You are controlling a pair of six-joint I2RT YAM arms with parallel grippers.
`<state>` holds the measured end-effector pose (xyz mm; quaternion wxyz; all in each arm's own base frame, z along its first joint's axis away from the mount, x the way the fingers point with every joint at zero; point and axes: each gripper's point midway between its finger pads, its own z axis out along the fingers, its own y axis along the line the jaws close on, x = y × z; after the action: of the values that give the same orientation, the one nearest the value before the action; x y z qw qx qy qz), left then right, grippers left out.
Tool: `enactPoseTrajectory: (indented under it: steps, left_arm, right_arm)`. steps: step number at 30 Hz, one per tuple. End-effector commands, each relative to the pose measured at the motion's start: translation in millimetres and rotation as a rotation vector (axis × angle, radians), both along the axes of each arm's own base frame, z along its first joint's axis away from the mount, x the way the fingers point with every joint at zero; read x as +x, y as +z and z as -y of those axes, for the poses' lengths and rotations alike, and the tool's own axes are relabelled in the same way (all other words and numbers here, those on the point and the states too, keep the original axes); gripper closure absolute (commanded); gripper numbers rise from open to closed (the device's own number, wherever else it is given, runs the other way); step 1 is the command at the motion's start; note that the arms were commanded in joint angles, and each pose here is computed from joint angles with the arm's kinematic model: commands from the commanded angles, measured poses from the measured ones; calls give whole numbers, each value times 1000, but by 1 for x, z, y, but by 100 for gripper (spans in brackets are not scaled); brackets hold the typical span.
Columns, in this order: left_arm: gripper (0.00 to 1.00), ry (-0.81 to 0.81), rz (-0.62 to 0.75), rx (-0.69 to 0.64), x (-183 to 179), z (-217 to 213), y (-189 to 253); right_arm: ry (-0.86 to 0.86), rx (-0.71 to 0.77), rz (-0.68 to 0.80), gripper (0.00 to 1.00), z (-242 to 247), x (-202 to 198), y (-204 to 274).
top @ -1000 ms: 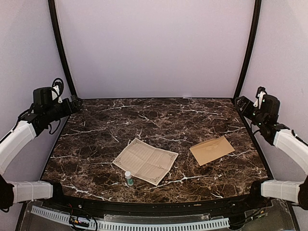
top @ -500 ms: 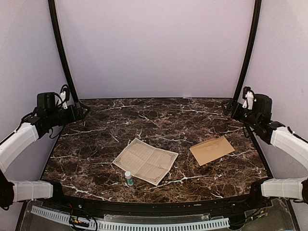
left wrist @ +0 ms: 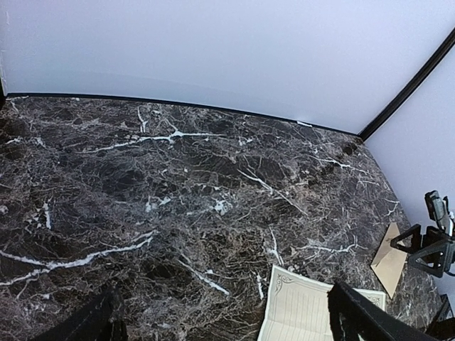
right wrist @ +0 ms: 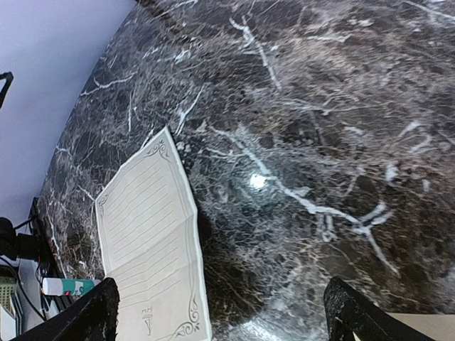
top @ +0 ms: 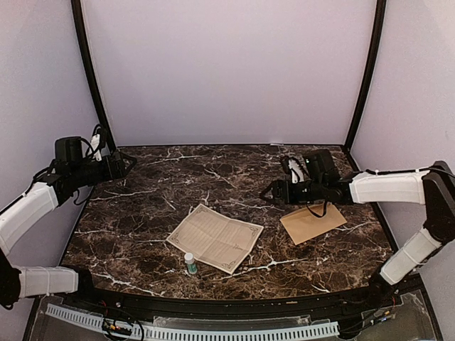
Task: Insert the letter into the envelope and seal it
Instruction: Pick up the letter from the center of the board.
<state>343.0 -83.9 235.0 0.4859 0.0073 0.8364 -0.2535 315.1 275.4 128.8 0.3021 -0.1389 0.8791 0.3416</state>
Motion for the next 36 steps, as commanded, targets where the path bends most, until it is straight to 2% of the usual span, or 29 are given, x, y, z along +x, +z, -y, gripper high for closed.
enactPoseTrajectory:
  steps: [1, 4, 8, 13, 17, 21, 26, 36]
  left_arm:
    - [1, 23, 52, 24, 0, -6, 8]
    - [1, 33, 54, 29, -2, -8, 8]
    - [1, 44, 74, 34, -3, -10, 12]
    - [1, 45, 76, 35, -3, -10, 12]
    - [1, 37, 69, 32, -3, -9, 11]
    - [1, 28, 68, 24, -3, -7, 11]
    - [1, 24, 65, 19, -3, -6, 10]
    - [1, 28, 68, 23, -4, -7, 10]
  right_arm:
    - [202, 21, -83, 3, -48, -23, -10]
    - [249, -45, -165, 4, -62, -31, -40]
    - [311, -82, -218, 6, -77, -36, -57]
    - [401, -47, -281, 13, -101, -46, -67]
    - [435, -92, -330, 18, -114, -52, -88]
    - [466, -61, -349, 21, -127, -55, -88]
    - [474, -33, -397, 33, -133, -57, -87]
    - [457, 17, -488, 65, -138, -61, -89]
